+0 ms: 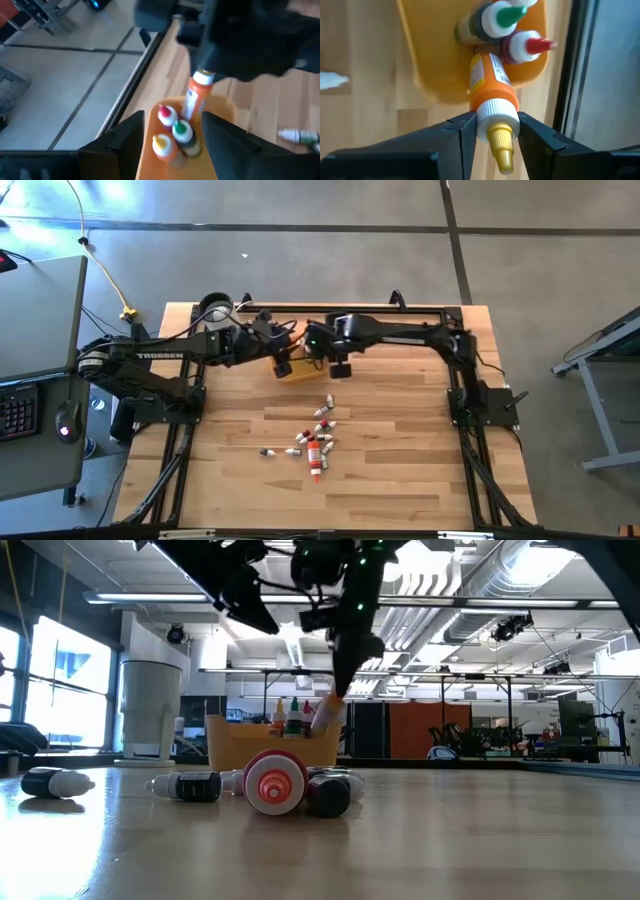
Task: Pick & Place food coloring
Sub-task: Adjust the large yellow food coloring bottle in the yellow bin
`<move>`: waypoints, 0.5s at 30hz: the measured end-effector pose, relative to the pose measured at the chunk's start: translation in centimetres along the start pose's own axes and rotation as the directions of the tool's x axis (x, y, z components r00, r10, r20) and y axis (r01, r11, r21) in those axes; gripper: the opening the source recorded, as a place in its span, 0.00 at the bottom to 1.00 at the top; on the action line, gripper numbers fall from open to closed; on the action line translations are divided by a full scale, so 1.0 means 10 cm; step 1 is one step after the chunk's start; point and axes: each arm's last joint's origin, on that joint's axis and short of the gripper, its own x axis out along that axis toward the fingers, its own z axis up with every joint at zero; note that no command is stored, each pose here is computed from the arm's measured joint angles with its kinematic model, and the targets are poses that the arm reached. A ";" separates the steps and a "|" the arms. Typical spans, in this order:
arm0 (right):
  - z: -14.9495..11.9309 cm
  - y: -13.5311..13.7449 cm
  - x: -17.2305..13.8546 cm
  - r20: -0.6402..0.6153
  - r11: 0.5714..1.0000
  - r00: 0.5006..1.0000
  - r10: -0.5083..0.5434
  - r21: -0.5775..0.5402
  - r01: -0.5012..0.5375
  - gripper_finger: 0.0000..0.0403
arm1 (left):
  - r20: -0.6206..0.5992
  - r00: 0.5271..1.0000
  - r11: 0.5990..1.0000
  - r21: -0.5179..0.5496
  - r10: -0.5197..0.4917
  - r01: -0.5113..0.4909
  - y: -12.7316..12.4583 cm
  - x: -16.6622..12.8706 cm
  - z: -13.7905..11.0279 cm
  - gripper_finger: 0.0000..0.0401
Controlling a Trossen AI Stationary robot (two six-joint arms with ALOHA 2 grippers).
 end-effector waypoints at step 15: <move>0.00 -0.13 0.39 -0.064 0.993 0.992 0.108 -0.042 -0.111 0.29 | -0.082 0.997 1.000 0.008 -0.013 0.013 -0.01 0.00 -0.08 0.48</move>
